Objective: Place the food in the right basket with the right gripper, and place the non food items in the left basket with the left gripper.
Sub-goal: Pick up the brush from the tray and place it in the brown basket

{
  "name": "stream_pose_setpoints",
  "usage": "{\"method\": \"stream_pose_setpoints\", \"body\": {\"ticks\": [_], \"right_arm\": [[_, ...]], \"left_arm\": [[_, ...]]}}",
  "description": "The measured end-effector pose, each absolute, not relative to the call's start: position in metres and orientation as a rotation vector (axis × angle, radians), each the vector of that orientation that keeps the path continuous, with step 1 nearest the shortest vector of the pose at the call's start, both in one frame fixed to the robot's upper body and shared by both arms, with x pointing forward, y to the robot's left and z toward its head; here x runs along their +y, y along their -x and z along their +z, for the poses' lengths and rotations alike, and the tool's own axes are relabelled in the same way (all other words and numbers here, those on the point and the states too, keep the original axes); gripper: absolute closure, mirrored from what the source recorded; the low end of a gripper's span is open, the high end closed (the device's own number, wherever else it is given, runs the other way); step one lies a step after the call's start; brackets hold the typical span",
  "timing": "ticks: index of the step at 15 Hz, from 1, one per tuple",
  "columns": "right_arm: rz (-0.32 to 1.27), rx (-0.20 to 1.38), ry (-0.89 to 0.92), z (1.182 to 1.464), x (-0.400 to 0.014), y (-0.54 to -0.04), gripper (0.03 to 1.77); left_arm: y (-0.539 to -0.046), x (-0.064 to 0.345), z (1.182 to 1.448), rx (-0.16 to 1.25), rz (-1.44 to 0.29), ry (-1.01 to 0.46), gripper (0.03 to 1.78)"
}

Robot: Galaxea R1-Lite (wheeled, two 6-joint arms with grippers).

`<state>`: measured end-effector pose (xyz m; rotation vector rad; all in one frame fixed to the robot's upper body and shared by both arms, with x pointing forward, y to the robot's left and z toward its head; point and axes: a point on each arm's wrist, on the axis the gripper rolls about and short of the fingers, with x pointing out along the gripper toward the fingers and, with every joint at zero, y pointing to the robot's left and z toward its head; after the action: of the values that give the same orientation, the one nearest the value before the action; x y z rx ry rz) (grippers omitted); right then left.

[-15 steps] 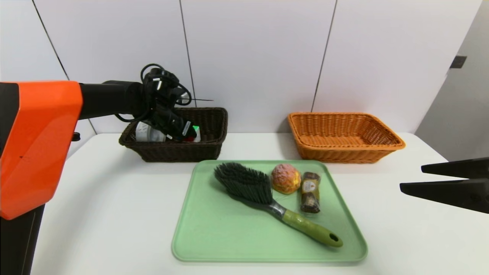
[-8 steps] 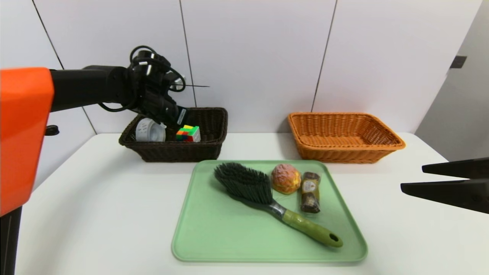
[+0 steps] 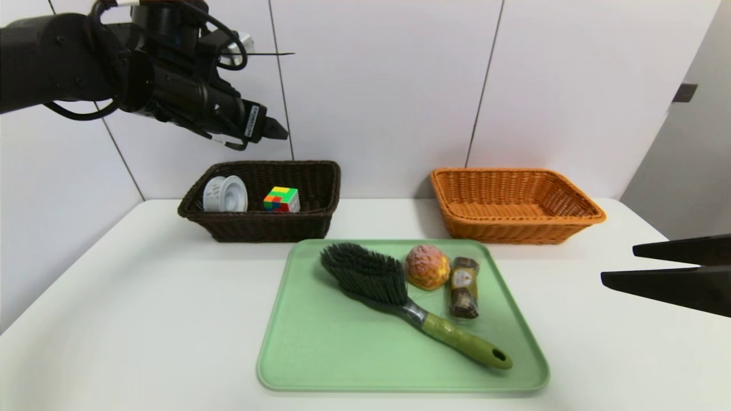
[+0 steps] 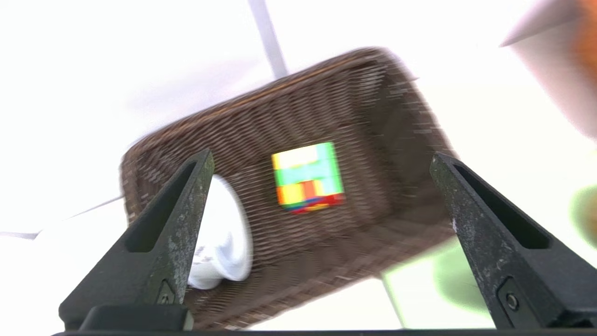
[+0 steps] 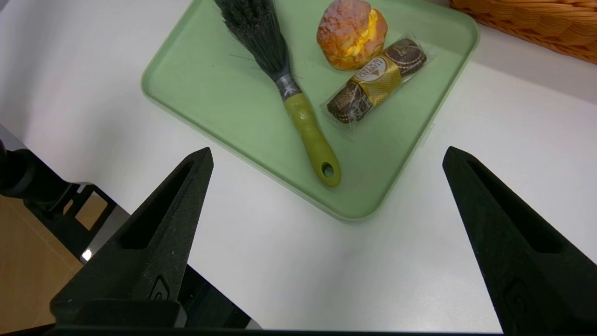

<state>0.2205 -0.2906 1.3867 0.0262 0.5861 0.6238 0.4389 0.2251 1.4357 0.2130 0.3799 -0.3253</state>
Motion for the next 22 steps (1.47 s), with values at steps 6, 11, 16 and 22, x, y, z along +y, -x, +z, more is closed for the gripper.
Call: {"method": "stream_pose_setpoints", "body": {"ticks": [6,11,16,22], "right_arm": [[0.604,0.584,-0.034,1.387,-0.293,-0.220,0.10],[0.587,0.562,-0.056,1.390,-0.298,-0.209,0.10],[0.589,0.536,-0.052,1.388,-0.303,-0.192,0.10],[0.576,0.542,-0.050,1.377,-0.308,-0.172,0.10]], "left_arm": [[-0.367,0.158,1.454,0.394,-0.608,-0.281,0.14],[-0.330,0.124,1.445,0.461,-0.955,-0.374,0.12],[-0.320,0.097,1.434,0.431,-1.079,-0.492,0.12],[-0.320,0.062,1.405,0.466,-1.223,-0.562,0.12]]}}
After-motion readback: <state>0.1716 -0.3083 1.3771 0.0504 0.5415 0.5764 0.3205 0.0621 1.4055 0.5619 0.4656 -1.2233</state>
